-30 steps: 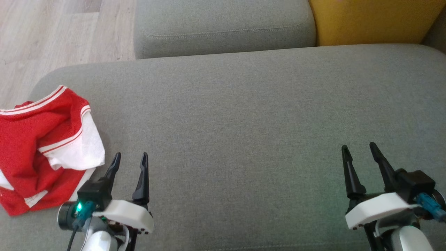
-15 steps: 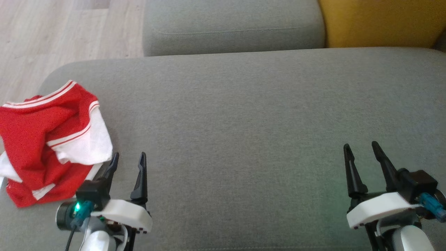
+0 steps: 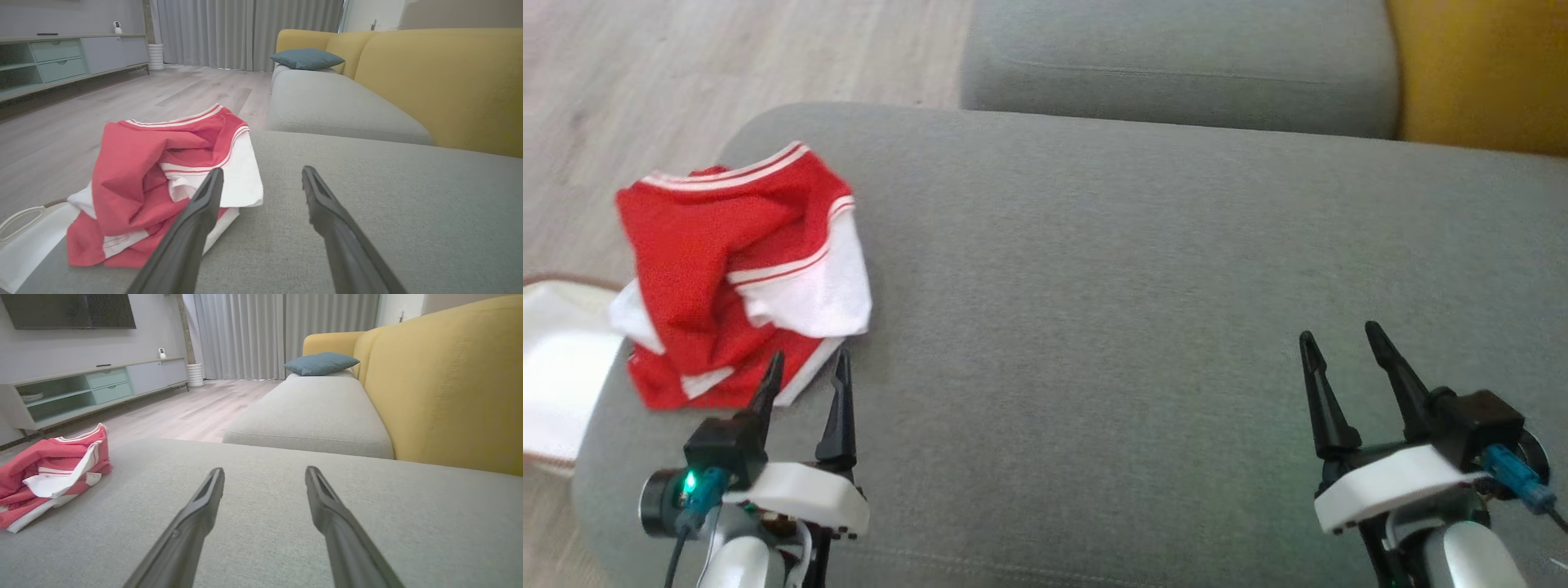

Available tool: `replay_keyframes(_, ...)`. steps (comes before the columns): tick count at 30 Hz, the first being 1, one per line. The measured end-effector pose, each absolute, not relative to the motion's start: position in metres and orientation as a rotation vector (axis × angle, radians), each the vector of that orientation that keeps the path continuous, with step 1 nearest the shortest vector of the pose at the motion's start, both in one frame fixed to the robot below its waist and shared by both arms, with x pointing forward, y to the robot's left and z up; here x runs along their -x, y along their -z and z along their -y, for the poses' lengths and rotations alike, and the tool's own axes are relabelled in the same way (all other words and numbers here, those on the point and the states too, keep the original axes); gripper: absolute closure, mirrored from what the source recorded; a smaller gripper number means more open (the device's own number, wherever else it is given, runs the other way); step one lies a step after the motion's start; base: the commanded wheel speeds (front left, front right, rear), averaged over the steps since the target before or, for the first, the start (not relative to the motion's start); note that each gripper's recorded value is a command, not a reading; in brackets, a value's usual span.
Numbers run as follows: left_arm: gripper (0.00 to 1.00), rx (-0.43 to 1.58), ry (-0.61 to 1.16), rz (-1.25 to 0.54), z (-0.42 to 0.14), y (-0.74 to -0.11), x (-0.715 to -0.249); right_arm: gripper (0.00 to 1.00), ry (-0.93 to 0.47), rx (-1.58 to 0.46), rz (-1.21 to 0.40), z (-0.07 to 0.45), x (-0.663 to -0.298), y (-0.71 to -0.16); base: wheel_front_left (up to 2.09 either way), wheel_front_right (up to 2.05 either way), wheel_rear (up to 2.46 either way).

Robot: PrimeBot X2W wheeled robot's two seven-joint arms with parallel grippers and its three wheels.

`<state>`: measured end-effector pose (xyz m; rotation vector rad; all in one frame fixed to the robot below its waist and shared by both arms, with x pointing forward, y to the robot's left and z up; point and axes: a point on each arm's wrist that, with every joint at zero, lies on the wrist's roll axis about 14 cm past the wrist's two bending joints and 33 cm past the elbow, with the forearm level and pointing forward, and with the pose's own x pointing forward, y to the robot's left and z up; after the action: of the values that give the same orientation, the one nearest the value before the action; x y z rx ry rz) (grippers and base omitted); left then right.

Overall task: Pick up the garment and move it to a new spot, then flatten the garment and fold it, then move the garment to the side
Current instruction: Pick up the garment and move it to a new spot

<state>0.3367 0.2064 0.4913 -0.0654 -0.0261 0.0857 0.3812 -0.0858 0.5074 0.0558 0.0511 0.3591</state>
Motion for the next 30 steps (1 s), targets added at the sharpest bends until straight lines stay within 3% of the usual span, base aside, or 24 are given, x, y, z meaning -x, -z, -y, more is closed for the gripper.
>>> replay_keyframes(9,0.0,0.061,-0.205,0.036,-0.241,-0.494,-0.318,0.0,-0.467,-0.057,-0.051,0.049,-0.387,-0.509,0.0,0.0,0.0)
replay_keyframes(30,0.0,0.051,-0.215,0.006,-0.245,-0.486,-0.324,0.0,-0.484,-0.061,-0.092,0.043,-0.396,-0.497,0.0,0.0,0.0)
